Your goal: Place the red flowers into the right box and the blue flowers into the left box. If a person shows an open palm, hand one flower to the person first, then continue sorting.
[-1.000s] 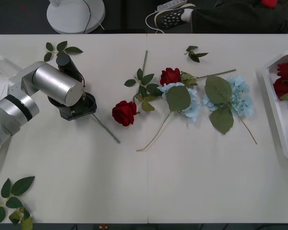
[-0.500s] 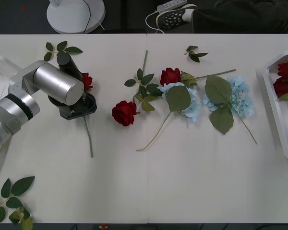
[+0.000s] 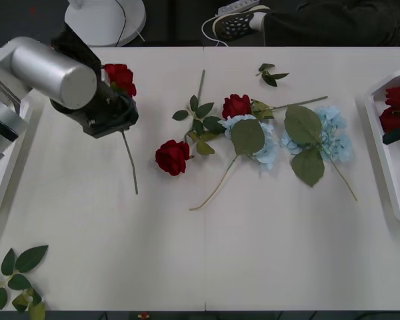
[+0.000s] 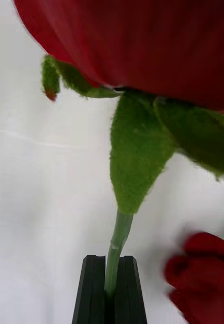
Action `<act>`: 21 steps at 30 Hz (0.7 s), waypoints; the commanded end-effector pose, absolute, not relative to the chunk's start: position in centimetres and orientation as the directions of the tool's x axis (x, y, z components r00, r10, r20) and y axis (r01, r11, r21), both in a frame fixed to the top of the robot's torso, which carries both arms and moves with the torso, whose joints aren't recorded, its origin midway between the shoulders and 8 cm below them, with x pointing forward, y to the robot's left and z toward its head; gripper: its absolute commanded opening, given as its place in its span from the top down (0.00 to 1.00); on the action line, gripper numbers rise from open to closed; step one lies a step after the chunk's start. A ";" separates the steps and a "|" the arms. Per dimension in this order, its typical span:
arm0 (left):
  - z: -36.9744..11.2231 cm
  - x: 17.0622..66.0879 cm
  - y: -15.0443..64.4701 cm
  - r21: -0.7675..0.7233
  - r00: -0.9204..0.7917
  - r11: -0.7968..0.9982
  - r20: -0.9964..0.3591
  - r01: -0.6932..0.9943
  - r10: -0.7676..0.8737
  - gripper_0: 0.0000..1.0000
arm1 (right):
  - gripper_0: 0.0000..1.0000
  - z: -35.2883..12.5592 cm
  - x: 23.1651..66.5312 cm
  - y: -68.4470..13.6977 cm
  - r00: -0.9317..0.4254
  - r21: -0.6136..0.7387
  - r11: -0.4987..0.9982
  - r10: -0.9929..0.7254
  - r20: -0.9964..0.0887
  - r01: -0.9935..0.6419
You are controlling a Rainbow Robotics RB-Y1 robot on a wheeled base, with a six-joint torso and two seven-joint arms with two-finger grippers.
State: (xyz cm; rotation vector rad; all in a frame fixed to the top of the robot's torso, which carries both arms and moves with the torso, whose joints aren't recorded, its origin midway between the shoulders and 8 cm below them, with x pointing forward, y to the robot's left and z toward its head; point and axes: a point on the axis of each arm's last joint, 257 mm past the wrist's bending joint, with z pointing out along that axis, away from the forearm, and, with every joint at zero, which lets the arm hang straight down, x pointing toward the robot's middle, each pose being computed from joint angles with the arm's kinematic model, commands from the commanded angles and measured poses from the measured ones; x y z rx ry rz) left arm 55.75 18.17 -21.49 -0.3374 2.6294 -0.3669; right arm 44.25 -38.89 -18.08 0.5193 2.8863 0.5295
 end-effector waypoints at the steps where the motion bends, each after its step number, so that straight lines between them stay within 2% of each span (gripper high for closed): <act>1: -12.8 55.0 17.1 -0.319 -0.827 0.943 -0.552 0.094 -0.104 1.00 | 0.08 -17.6 47.7 -34.3 -0.913 0.394 0.863 0.389 -0.122 0.315; 5: -8.9 52.6 12.8 -0.390 -0.772 0.881 -0.634 0.268 -0.047 1.00 | 0.08 -19.3 48.9 -32.5 -0.921 0.387 0.874 0.368 -0.129 0.295; 9: -5.9 50.0 6.9 -0.471 -0.691 0.771 -0.720 0.428 -0.056 1.00 | 0.08 -20.8 50.2 -31.0 -0.921 0.386 0.874 0.368 -0.125 0.296; 16: -1.5 46.1 -1.3 -0.554 -0.634 0.598 -0.767 0.579 -0.096 1.00 | 0.08 -23.7 51.6 -29.0 -0.928 0.348 0.893 0.349 -0.131 0.287; 21: 1.9 45.3 -5.3 -0.591 -0.592 0.494 -0.787 0.638 -0.177 1.00 | 0.08 -25.3 52.0 -27.5 -0.934 0.336 0.902 0.332 -0.135 0.272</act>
